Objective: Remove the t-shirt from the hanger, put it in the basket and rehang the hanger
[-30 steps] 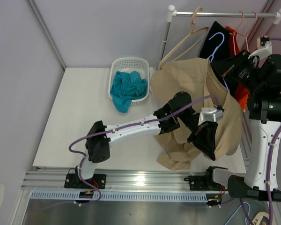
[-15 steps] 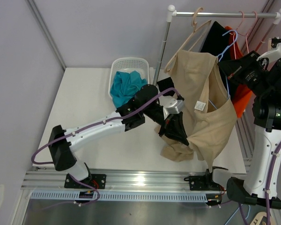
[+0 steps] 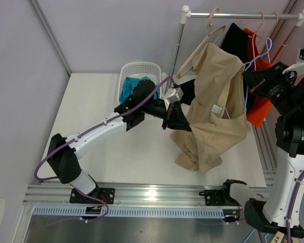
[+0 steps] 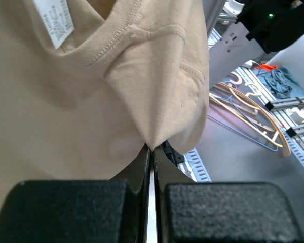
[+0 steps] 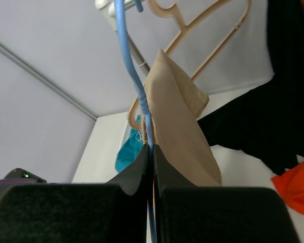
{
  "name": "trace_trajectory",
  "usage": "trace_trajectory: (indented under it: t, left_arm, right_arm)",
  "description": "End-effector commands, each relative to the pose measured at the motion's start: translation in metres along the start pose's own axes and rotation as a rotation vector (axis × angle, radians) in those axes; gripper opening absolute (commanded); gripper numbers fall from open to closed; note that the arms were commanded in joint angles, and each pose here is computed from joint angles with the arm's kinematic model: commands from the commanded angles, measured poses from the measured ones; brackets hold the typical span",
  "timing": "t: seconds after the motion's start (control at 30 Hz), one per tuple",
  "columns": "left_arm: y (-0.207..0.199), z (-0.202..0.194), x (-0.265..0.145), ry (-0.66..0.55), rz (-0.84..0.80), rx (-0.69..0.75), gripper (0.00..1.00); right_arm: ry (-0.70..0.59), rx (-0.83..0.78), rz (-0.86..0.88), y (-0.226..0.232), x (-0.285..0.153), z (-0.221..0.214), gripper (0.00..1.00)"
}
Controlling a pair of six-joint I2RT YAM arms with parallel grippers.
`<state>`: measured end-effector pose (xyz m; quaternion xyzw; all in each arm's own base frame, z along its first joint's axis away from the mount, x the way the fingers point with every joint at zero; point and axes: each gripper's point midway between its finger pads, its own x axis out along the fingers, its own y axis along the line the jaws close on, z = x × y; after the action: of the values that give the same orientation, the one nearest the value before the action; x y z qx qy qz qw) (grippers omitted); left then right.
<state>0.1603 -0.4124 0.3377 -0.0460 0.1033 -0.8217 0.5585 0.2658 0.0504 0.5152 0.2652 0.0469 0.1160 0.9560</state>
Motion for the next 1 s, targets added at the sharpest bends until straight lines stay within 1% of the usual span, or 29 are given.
trace_trajectory:
  t: [0.0,0.1,0.17,0.27,0.3,0.33,0.37,0.4,0.43,0.53,0.57,0.63,0.7,0.73,0.77,0.8,0.83,0.87,0.9,0.97]
  left_arm:
    - [0.007,0.013,-0.01,-0.024,0.044,0.027,0.01]
    - [0.02,0.02,-0.016,-0.03,0.103,0.025,0.01]
    - [0.03,0.016,-0.022,-0.022,0.144,-0.003,0.01]
    - [0.046,0.011,-0.026,-0.004,0.224,-0.023,0.01]
    - [0.049,0.014,-0.027,-0.006,0.242,-0.022,0.04]
    - [0.055,0.013,-0.028,-0.007,0.273,-0.028,0.12]
    - [0.056,0.017,-0.027,-0.018,0.278,-0.033,0.69]
    - [0.053,0.019,-0.026,-0.025,0.268,-0.035,0.86]
    - [0.045,0.021,-0.025,-0.028,0.235,-0.038,0.99]
    - [0.028,0.042,-0.018,-0.068,0.217,0.017,1.0]
    - [0.018,0.052,-0.015,-0.083,0.227,0.055,0.99]
    - [0.01,0.062,-0.011,-0.087,0.258,0.093,1.0]
    - [0.008,0.081,-0.002,-0.089,0.384,0.179,0.99]
    - [0.011,0.073,0.002,-0.047,0.435,0.167,0.99]
    - [0.021,0.064,0.015,-0.004,0.513,0.213,0.99]
    - [0.017,0.08,0.021,-0.02,0.525,0.251,1.0]
    - [0.019,0.076,0.029,-0.01,0.518,0.253,1.0]
    - [0.019,0.075,0.036,-0.02,0.5,0.242,0.99]
    - [0.024,0.065,0.048,-0.015,0.464,0.217,0.99]
    - [0.031,0.065,0.059,-0.042,0.456,0.185,0.99]
  right_arm:
    - [-0.128,-0.1,-0.032,-0.002,-0.008,0.024,0.0]
    - [-0.134,-0.13,-0.022,-0.004,-0.001,0.024,0.0]
    - [-0.131,-0.148,-0.014,-0.007,0.005,0.02,0.0]
    - [-0.175,-0.177,-0.034,-0.01,0.009,0.026,0.0]
    - [-0.185,-0.183,-0.04,-0.01,0.01,0.029,0.0]
    - [-0.181,-0.183,-0.044,-0.011,0.015,0.028,0.0]
    - [-0.196,-0.185,-0.051,-0.01,0.017,0.033,0.0]
    - [-0.193,-0.185,-0.049,-0.009,0.02,0.033,0.0]
    - [-0.181,-0.184,-0.038,-0.007,0.028,0.031,0.0]
    - [-0.201,-0.194,-0.039,-0.003,0.038,0.032,0.0]
    - [-0.198,-0.197,-0.033,0.001,0.045,0.03,0.0]
    - [-0.208,-0.214,-0.062,-0.002,0.052,0.033,0.0]
    - [-0.205,-0.223,-0.09,-0.003,0.064,0.035,0.0]
    - [-0.201,-0.239,-0.099,-0.003,0.068,0.035,0.0]
    - [-0.193,-0.245,-0.11,-0.004,0.073,0.034,0.0]
    - [-0.172,-0.251,-0.123,-0.006,0.084,0.028,0.0]
    - [-0.19,-0.257,-0.134,-0.003,0.084,0.037,0.0]
    - [-0.179,-0.256,-0.142,-0.004,0.088,0.036,0.0]
    - [-0.157,-0.258,-0.145,-0.005,0.098,0.031,0.0]
    - [-0.174,-0.262,-0.155,0.0,0.098,0.041,0.0]
